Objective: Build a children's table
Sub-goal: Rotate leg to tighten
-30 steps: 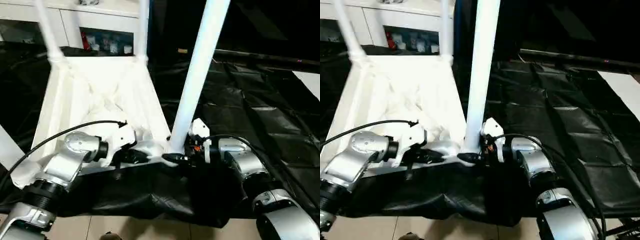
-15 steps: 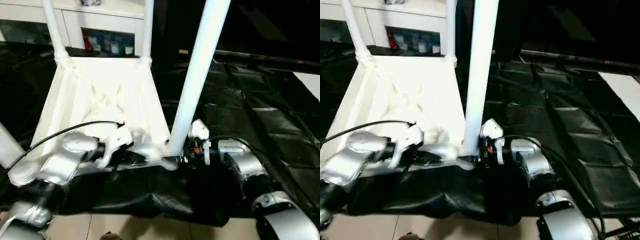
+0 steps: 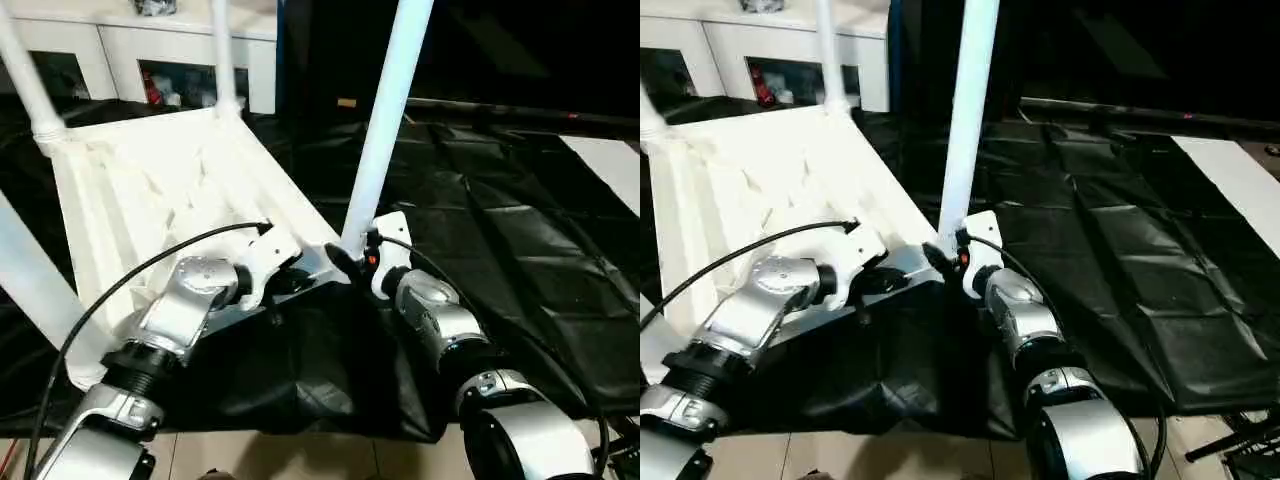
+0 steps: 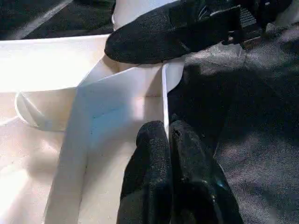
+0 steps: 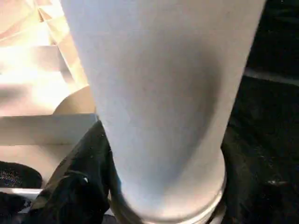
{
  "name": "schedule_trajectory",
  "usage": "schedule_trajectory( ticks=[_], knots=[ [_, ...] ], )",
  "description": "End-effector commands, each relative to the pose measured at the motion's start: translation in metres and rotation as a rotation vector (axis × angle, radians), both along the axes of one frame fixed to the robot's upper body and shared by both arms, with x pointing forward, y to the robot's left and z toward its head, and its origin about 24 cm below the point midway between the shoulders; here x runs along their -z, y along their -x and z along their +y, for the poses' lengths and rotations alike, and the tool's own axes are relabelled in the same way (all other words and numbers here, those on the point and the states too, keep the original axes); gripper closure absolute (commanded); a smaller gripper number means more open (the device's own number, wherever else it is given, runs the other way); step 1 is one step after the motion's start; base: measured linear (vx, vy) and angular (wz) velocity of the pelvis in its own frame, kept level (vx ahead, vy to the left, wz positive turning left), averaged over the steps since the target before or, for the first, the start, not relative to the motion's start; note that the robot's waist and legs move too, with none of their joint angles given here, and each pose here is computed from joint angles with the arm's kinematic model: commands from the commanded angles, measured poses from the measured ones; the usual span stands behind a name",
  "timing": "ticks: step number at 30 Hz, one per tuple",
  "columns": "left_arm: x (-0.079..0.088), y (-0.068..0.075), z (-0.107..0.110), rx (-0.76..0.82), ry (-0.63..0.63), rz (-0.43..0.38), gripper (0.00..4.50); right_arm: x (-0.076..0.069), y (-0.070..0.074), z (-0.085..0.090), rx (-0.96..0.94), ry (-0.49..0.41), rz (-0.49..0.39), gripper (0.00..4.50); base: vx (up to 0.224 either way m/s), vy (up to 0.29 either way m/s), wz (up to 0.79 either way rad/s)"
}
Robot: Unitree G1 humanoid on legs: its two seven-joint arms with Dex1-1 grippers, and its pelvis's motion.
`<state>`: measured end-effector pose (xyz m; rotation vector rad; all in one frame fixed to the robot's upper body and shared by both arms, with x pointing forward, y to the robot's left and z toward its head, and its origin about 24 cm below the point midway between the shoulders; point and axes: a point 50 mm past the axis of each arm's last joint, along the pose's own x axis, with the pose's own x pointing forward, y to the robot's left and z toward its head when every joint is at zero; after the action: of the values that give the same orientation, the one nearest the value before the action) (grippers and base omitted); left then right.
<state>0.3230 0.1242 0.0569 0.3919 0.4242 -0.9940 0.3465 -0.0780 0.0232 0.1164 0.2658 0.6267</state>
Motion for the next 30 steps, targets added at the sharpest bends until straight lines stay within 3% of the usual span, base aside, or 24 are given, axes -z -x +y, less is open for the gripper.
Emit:
schedule_trajectory(
  ticks=[1,6,7,15,21,30],
  knots=[
    [-0.008,0.003,-0.023,0.060,0.079,-0.039,4.50,0.004,0.011,0.023,-0.138,-0.070,0.036,1.06,0.000,0.000,0.00],
    [-0.006,0.006,-0.018,0.091,0.068,-0.036,4.50,0.002,0.010,0.014,-0.218,-0.061,0.045,0.80,0.000,0.000,0.00],
    [-0.008,0.007,-0.015,0.113,0.069,-0.048,4.50,0.000,0.011,0.007,-0.273,-0.017,0.022,0.63,0.000,0.000,0.00],
    [-0.009,0.018,-0.002,0.229,0.075,-0.006,4.50,-0.010,0.019,-0.022,-0.526,0.000,-0.026,0.63,0.000,0.000,0.00],
    [-0.008,0.026,0.008,0.310,0.084,0.034,4.50,-0.014,0.029,-0.037,-0.700,0.003,-0.001,1.15,0.000,0.000,0.00],
    [-0.011,0.028,0.020,0.344,0.088,0.059,4.50,-0.013,0.035,-0.035,-0.761,0.010,0.016,1.79,0.000,0.000,0.00]
  ],
)
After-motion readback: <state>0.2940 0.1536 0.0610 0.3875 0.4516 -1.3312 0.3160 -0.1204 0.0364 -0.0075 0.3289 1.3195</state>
